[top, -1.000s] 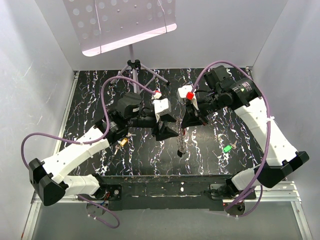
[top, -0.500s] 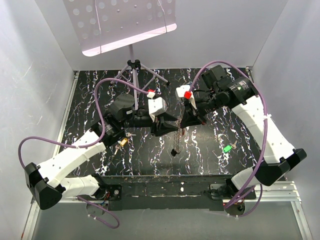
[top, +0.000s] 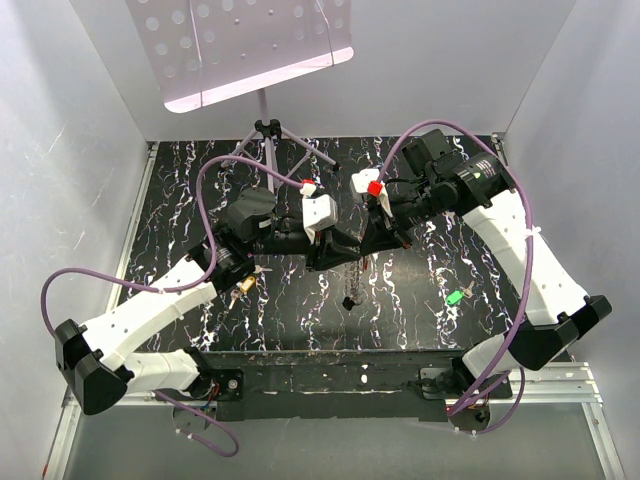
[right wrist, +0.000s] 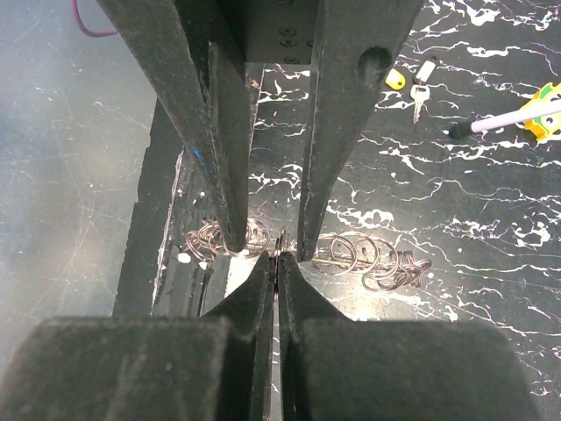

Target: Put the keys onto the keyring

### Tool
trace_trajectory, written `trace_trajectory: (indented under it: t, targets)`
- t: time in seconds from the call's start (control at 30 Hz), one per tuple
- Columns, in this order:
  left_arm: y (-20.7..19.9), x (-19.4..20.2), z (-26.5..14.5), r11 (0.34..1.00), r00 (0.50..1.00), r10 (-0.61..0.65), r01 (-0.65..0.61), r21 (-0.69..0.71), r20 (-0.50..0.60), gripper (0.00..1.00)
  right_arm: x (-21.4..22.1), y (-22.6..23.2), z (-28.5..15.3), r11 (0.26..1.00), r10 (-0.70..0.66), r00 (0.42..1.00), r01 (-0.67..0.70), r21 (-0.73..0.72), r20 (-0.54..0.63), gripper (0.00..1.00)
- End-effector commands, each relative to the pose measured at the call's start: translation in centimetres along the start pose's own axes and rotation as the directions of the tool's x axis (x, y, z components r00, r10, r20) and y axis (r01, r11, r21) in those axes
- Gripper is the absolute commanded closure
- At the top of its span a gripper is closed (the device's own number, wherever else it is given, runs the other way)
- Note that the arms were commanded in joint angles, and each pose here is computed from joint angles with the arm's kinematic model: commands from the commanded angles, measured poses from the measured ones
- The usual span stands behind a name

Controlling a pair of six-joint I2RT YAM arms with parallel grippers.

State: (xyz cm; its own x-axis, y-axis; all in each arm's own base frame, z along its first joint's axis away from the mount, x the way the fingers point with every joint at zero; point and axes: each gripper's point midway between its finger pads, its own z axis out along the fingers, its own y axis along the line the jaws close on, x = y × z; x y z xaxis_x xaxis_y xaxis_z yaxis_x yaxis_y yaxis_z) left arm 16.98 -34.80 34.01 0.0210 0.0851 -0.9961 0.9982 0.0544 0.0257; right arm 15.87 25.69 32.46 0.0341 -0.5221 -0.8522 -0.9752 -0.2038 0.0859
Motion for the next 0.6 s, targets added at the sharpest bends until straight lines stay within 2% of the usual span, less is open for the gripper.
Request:
trace_trajectory:
  t: [0.0, 0.2, 0.3, 0.57]
  targets:
    - [-0.4, -0.2, 0.2, 1.000, 1.000, 0.006, -0.006, 0.022, 0.009, 0.71, -0.9, 2.5, -0.7, 0.998, 0.036, 0.999, -0.035, -0.059, 0.017, 0.99]
    - [-0.3, 0.1, 0.2, 1.000, 1.000, 0.004, -0.004, 0.016, 0.000, 0.75, -0.9, 2.6, -0.7, 0.998, 0.037, 0.999, -0.035, -0.058, 0.018, 0.99]
    - [-0.3, 0.3, 0.1, 1.000, 1.000, 0.004, -0.003, 0.014, -0.006, 0.82, -0.9, 2.6, -0.8, 0.998, 0.035, 0.999, -0.034, -0.057, 0.018, 0.99]
    - [-0.1, 0.8, 0.0, 1.000, 1.000, 0.001, -0.001, 0.001, -0.027, 0.78, -0.9, 2.5, -0.8, 0.998, 0.035, 0.999, -0.034, -0.054, 0.018, 0.99]
